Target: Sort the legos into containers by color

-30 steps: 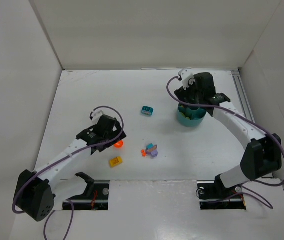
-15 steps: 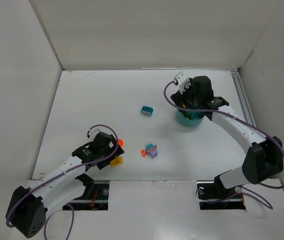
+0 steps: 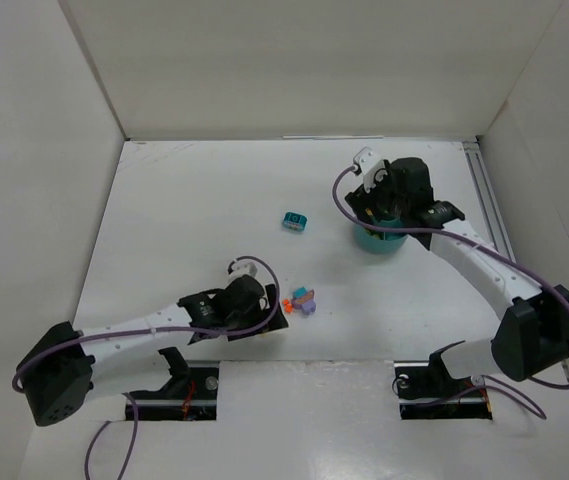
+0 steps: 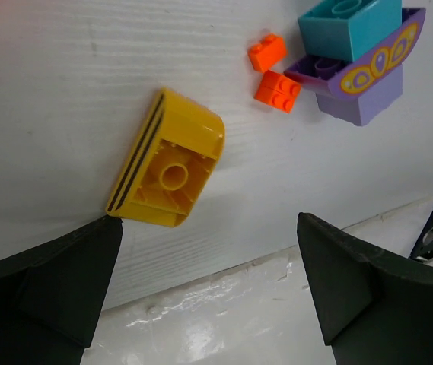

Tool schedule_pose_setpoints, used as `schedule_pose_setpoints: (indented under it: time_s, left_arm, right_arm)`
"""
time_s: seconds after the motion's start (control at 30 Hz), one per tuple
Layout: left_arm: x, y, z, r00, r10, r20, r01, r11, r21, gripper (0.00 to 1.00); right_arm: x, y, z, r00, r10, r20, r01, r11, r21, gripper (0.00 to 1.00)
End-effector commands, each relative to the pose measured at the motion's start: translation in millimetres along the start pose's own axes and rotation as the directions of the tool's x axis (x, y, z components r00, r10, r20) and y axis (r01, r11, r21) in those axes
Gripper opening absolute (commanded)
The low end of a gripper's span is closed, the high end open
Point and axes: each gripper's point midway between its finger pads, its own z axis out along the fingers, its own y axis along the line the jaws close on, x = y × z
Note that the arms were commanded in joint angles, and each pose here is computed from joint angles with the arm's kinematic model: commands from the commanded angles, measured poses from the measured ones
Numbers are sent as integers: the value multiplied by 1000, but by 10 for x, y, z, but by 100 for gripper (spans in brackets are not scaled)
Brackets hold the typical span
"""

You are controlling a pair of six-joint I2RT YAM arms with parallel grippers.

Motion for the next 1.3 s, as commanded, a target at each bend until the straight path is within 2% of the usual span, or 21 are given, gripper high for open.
schedule_pose_setpoints:
  time_s: [0.0, 0.17, 0.27, 0.33, 0.43, 0.53, 0.63, 0.83, 0.93, 0.97, 1.0, 1.1, 1.13, 1.27]
  left_arm:
    - [111, 76, 17, 999, 31, -38, -35, 996, -83, 100]
    - [-182, 247, -72, 992, 105, 70, -83, 960, -267, 100]
    - [-324, 253, -105, 986, 120, 115, -77, 942, -327, 100]
    - [-319, 269, -80, 985, 145, 98, -103, 933, -344, 100]
    - [-313, 110, 21, 981, 175, 82, -146, 949, -280, 96]
    - [-241, -62, 69, 964, 261, 58, -244, 947, -209, 95]
    - [-233, -49, 103, 954, 296, 53, -278, 935, -219, 90]
    - [-287, 4, 197, 946, 318, 58, -291, 916, -275, 71]
    - [-293, 11, 262, 938, 343, 48, -313, 899, -307, 56]
    - [-273, 57, 271, 938, 346, 33, -318, 891, -323, 51]
    - [-286, 20, 285, 938, 346, 34, -318, 892, -322, 40]
    - [-282, -51, 262, 932, 361, 38, -332, 889, -315, 25]
    - [-301, -94, 247, 932, 360, 42, -330, 891, -311, 17]
    - [-451, -280, 55, 930, 353, 103, -313, 907, -282, 12]
  right_arm:
    - [-139, -3, -41, 998, -10, 58, 9, 1000, 13, 82]
    - [-84, -22, -35, 999, -4, 47, 3, 1000, 17, 82]
    - [-84, -22, -35, 999, -4, 47, 3, 1000, 17, 82]
    - [-48, -47, -42, 999, 2, 36, -2, 1000, 20, 82]
    - [7, -65, -38, 1000, 7, 25, -8, 1000, 24, 82]
    - [8, -65, -38, 1000, 7, 25, -8, 1000, 24, 82]
    - [56, -69, -32, 1000, 13, 18, -14, 1000, 19, 82]
    - [66, -106, -53, 999, 21, 29, -22, 1000, 20, 82]
    - [113, -106, -48, 999, 27, 23, -27, 1000, 14, 82]
    - [104, -86, -46, 999, 27, 27, -27, 1000, 3, 82]
    - [104, -86, -46, 999, 27, 28, -27, 1000, 2, 82]
    - [94, -127, -76, 999, 30, 33, -30, 999, 14, 82]
    - [112, -166, -83, 999, 35, 31, -36, 999, 22, 82]
    - [35, -199, -220, 996, 52, 68, -55, 998, 37, 82]
